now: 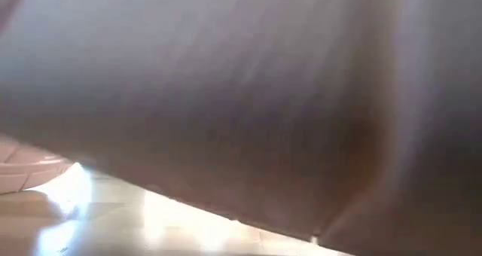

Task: Pick and place slides into the shelf
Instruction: Put the right pink slipper under the shelf

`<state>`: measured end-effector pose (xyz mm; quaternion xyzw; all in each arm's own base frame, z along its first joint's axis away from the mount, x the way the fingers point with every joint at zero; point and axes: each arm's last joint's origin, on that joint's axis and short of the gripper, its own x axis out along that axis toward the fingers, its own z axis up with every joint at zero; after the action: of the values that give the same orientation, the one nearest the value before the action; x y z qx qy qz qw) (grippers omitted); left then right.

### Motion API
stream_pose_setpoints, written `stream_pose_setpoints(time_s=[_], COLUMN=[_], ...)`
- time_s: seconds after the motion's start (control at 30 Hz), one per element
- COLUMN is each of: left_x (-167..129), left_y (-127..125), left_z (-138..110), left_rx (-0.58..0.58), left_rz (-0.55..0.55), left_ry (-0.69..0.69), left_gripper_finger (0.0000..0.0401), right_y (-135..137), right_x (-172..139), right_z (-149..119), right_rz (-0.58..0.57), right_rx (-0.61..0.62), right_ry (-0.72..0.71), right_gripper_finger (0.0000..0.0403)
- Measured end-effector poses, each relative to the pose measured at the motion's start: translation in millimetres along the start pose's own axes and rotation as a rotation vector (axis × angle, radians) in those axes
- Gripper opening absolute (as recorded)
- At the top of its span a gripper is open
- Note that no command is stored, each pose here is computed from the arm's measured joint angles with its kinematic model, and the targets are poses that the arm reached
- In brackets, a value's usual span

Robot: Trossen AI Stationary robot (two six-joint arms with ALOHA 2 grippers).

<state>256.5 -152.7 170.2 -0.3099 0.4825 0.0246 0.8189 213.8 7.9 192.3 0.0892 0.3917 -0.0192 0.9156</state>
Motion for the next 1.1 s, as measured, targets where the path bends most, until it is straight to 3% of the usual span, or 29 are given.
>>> stream_pose_setpoints(time_s=[0.4,0.53,0.67,0.73,0.83,0.97,1.1], left_x=[-2.6,-2.9,-3.3,-3.6,-4.1,-4.4,-4.5], left_y=[16.2,24.2,29.6,32.1,36.0,38.2,36.6], left_z=[26.1,37.7,44.7,48.3,53.2,55.8,54.3], left_rx=[0.14,0.168,0.18,0.193,0.21,0.221,0.249], left_rz=[0.066,0.051,0.031,0.028,0.034,0.04,0.016], left_ry=[-0.108,-0.089,-0.069,-0.07,-0.078,-0.083,-0.062], left_gripper_finger=[0.0001,0.0001,0.0001,0.0,0.0001,0.0,0.0], right_y=[4.9,15.5,37.3,50.3,65.6,74.5,73.9], right_x=[-1.0,-2.0,-5.4,-7.9,-11.0,-12.7,-12.6], right_z=[13.0,14.1,14.1,13.6,12.3,9.4,9.5], right_rz=[0.077,0.188,0.391,0.427,0.389,0.249,0.133], right_rx=[-0.162,-0.267,-0.392,-0.456,-0.541,-0.635,-0.656], right_ry=[-0.134,-0.161,-0.21,-0.25,-0.312,-0.348,-0.357], right_gripper_finger=[0.0,0.0,0.0,0.0002,0.0017,0.0058,0.0097])
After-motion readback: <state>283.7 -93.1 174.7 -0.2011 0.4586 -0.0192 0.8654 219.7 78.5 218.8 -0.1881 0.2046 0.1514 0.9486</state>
